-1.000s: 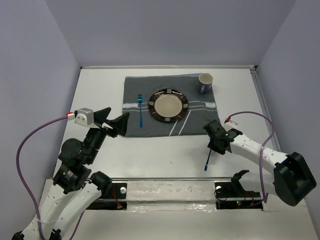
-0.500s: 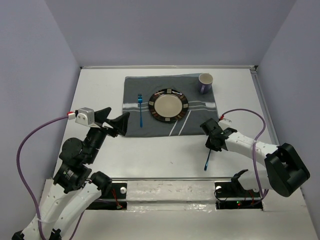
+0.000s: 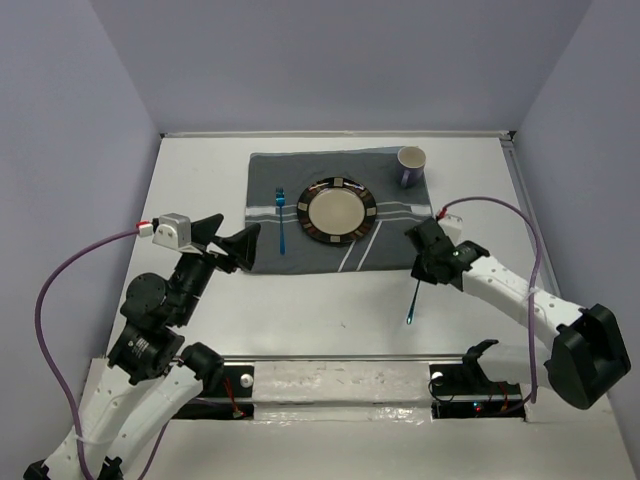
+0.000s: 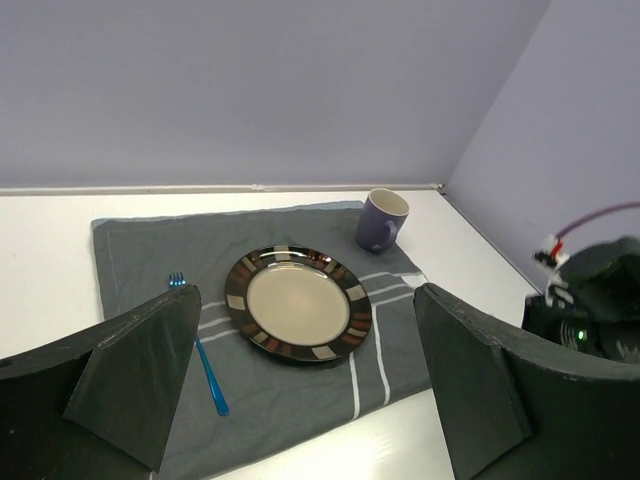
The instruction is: Set the dinner table for one person
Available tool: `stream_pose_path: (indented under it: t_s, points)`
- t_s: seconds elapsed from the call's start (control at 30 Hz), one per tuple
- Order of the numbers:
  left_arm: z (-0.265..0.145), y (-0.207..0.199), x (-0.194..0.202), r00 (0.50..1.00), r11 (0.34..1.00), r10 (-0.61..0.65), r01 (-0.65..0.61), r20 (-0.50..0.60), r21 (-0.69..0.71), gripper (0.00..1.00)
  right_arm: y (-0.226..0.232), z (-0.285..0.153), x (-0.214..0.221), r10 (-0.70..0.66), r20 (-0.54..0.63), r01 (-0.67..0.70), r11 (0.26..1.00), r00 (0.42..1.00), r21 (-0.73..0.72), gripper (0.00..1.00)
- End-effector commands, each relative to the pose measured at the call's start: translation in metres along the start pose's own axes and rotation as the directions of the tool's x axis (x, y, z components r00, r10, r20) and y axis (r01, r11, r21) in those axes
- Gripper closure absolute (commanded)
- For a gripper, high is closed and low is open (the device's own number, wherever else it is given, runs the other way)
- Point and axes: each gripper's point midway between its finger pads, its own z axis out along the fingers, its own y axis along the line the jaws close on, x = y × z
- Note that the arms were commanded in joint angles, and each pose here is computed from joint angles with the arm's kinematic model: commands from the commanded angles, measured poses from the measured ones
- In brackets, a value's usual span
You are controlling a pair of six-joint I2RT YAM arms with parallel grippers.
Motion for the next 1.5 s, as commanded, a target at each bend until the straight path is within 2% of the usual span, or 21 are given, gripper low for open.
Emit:
stream_pose_path:
  t_s: [0.0,0.13,0.27,0.3,0.37,0.63,0.9,1.47]
  points:
    - [0.005,0.001,-0.007,1.0,1.0,0.013,-0.013,0.023,-0.006,0.01,0.046,-0.03,-0.087,-0.125,0.213,0.145,0.986,0.969,-0.083,1.0]
    - [0.007,0.002,-0.004,1.0,1.0,0.015,-0.015,0.016,-0.013,0.01,0.101,-0.027,-0.139,-0.249,0.34,0.306,0.944,0.907,-0.124,1.0]
    - [0.008,0.004,-0.004,1.0,1.0,0.018,-0.018,0.013,-0.021,0.01,0.138,-0.007,-0.171,-0.371,0.373,0.448,0.882,0.85,-0.144,1.0]
    - [0.008,0.004,-0.004,1.0,1.0,0.018,-0.017,0.014,-0.019,0.01,0.148,-0.009,-0.186,-0.357,0.394,0.446,0.881,0.847,-0.159,1.0]
    - [0.008,0.005,-0.004,1.0,1.0,0.018,-0.018,0.015,-0.025,0.01,0.153,0.019,-0.189,-0.389,0.349,0.467,0.867,0.853,-0.175,1.0]
    - [0.011,0.007,-0.001,1.0,0.999,0.023,-0.023,0.002,-0.037,0.01,0.152,0.073,-0.21,-0.37,0.263,0.426,0.882,0.891,-0.202,1.0]
    - [0.014,0.01,0.003,1.0,0.998,0.027,-0.028,-0.011,-0.047,0.01,0.149,0.116,-0.193,-0.355,0.172,0.385,0.903,0.919,-0.192,1.0]
    - [0.018,0.013,0.008,0.999,0.998,0.031,-0.033,-0.03,-0.057,0.01,0.139,0.147,-0.185,-0.298,0.123,0.312,0.942,0.947,-0.121,0.99]
